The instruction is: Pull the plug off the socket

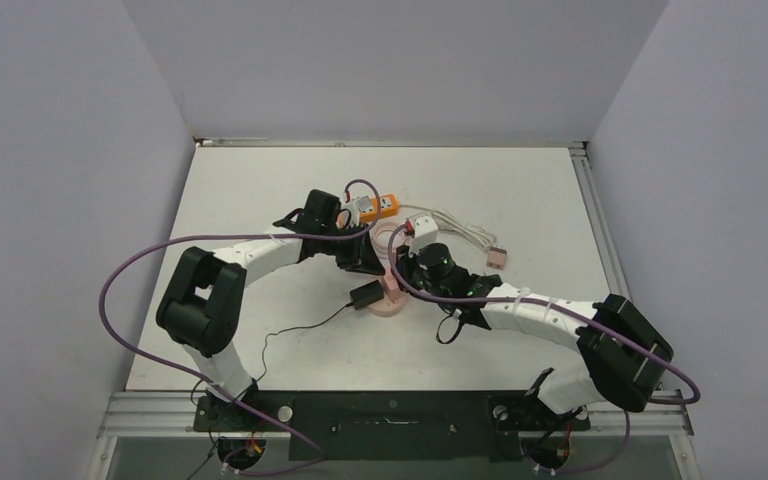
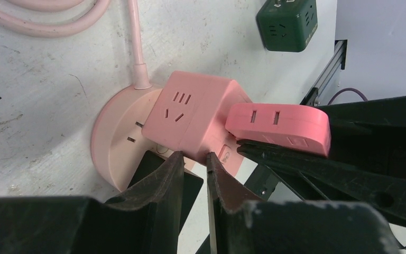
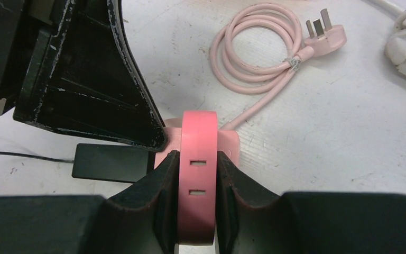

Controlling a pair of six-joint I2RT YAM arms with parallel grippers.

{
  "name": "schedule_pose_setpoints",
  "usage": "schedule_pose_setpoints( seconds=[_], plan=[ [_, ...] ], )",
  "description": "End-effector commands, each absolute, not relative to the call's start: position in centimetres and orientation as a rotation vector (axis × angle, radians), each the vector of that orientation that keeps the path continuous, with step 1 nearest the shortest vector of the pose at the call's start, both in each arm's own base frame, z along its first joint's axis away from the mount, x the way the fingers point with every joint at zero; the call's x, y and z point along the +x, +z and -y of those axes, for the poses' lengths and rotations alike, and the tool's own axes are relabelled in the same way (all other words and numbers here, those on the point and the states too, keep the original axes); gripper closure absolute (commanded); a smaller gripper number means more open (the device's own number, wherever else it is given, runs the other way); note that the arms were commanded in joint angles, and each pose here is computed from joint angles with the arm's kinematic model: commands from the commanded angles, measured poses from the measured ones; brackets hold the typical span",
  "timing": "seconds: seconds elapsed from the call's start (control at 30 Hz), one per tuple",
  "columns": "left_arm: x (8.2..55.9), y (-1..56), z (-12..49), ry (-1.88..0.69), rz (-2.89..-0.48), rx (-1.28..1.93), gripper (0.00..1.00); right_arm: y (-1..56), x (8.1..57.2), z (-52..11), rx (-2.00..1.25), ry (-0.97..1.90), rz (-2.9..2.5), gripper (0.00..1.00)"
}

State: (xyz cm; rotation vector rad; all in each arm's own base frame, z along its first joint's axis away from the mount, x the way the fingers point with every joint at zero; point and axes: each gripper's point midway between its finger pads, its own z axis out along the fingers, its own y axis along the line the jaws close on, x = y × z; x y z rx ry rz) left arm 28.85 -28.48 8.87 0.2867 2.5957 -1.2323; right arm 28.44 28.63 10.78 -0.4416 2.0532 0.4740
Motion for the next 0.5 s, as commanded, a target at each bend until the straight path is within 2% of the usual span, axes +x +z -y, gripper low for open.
schedule_pose_setpoints(
  seconds=[0.0, 0.23, 0.47],
  plan=[
    [28.3, 3.0, 25.1, -0.929, -2.771, 0.242, 0.84, 14.7, 29.6, -29.4, -0.361, 0.634, -1.942, 0.95],
    [28.3, 3.0, 25.2, -0.927, -2.772, 0.248, 0.84, 15.4, 29.5, -29.0, -0.359, 0.604, -1.914, 0.95],
    [28.3, 3.0, 25.1, -0.923, -2.775, 0.246, 0.86, 15.2, 28.5, -29.9, -0.434, 0.428, -1.890, 0.95]
  ],
)
